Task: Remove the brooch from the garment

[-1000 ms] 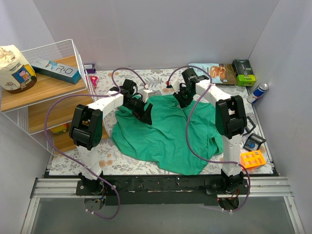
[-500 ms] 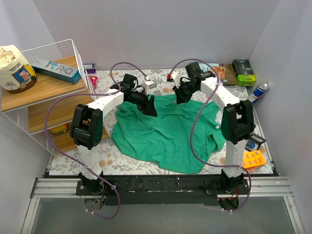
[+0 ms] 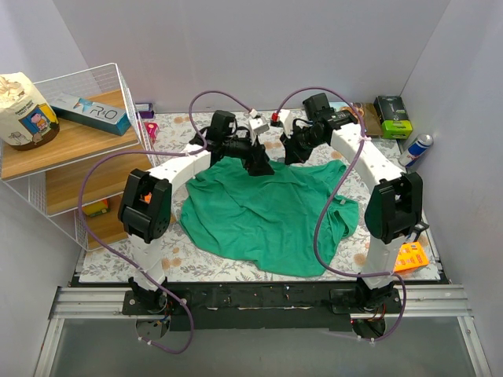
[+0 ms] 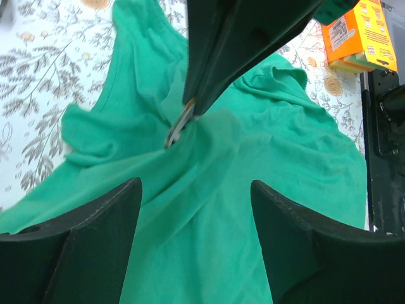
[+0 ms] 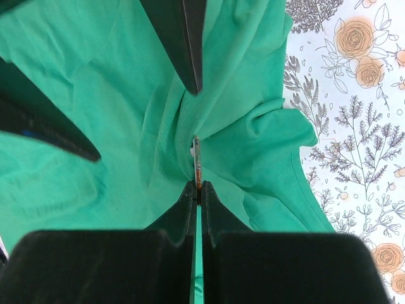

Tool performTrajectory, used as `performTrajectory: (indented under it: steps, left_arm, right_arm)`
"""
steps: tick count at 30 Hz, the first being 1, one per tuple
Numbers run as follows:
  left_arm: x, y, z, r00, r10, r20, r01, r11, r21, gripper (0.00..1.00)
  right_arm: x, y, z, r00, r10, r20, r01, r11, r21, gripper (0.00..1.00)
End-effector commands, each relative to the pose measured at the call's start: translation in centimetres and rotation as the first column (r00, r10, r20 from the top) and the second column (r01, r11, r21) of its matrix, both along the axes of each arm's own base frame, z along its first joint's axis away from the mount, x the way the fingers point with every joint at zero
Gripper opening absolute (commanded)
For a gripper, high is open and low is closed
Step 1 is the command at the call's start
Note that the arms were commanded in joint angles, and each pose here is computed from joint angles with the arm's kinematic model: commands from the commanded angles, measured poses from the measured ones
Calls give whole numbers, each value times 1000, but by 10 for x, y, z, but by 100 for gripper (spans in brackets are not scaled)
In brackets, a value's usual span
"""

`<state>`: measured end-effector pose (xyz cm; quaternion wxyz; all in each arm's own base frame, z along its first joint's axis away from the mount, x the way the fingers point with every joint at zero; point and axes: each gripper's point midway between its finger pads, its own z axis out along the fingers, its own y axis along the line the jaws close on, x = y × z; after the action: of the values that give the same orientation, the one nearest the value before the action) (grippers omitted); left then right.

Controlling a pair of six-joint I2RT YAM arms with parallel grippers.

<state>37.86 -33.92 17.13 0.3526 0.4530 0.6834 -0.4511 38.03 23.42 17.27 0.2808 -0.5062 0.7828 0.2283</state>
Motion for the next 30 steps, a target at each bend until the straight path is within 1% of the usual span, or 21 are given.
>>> performTrajectory:
  steps: [1,4,7,8,11,14,15,16,17,22,24,30]
  left_arm:
    - [-8,-20,4,996,-40,84,42,999,-28,69]
    - [-10,-23,-11,995,-35,93,35,999,-2,66]
    - [-8,-22,-18,996,-11,93,10,1000,15,57]
    - [-8,-21,-20,996,-7,93,6,1000,18,51]
    - [-8,-21,-20,997,8,81,-9,1000,15,43]
    - [-8,-25,-15,998,16,59,-15,1000,-18,25]
    - [-9,-26,-13,998,10,58,-9,1000,-26,12]
    - [-10,-26,-11,998,6,59,-4,1000,-31,3]
    - [-9,-26,-7,998,8,67,-6,999,-34,0]
    - [-10,-14,-5,994,18,108,-18,1000,2,0]
    - [-9,-6,2,991,36,131,-36,999,2,0]
    - [-10,9,4,986,78,150,-81,997,16,0]
  right_arm:
    - [-10,3,27,999,-4,36,3,1000,31,1]
    - [-10,4,30,999,-5,47,3,999,32,1]
    - [-9,4,31,999,-6,52,4,1000,27,1]
    - [-9,4,31,999,-7,53,5,1000,26,1]
    - [-11,5,31,999,-3,46,1,999,32,1]
    - [-13,5,28,999,-7,33,5,999,33,1]
    - [-13,4,27,1000,-8,30,7,1000,29,1]
    - [-14,4,26,1000,-7,29,6,1000,26,1]
    - [-13,3,25,999,-6,31,5,1000,20,1]
    - [-16,-2,23,999,12,38,-12,1000,-9,1]
    - [-16,-6,19,999,12,42,-11,1000,-25,1]
    - [-17,-8,17,999,13,49,-11,999,-36,1]
